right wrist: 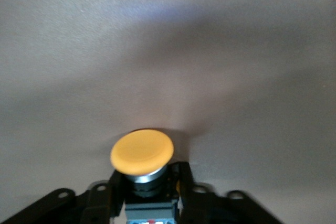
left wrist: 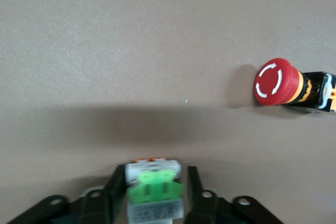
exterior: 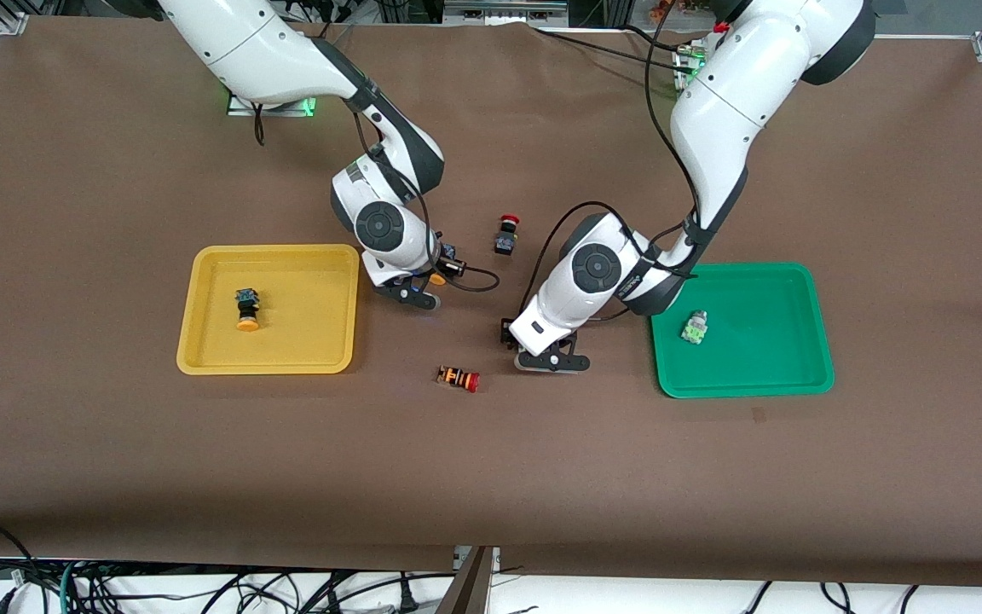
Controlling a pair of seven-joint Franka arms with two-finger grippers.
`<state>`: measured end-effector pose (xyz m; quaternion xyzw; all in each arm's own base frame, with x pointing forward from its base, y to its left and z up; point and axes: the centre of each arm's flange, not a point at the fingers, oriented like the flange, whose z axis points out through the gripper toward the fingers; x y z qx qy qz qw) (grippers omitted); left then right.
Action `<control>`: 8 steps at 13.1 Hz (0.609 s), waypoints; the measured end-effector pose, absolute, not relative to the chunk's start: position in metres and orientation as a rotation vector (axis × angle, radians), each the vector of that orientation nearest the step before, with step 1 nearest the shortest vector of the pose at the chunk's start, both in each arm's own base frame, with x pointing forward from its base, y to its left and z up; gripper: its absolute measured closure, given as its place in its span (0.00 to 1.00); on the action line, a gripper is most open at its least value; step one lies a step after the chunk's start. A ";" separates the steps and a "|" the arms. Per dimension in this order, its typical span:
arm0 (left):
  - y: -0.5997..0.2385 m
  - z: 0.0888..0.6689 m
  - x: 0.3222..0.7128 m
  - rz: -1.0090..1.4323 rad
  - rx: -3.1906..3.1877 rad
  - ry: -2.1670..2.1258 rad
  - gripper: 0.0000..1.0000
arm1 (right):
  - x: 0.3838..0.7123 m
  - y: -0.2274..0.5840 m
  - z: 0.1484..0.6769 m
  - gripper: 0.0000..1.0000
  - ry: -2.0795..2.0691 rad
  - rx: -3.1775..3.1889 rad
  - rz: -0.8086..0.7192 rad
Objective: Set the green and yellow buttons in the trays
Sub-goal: 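Place the yellow button in the yellow tray while the left gripper places green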
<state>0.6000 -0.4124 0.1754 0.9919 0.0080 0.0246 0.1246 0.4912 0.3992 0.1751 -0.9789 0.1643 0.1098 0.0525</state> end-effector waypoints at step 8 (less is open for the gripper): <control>-0.353 0.262 0.618 -0.187 3.072 -0.227 0.57 | 0.593 0.194 0.235 0.59 0.078 -3.108 0.403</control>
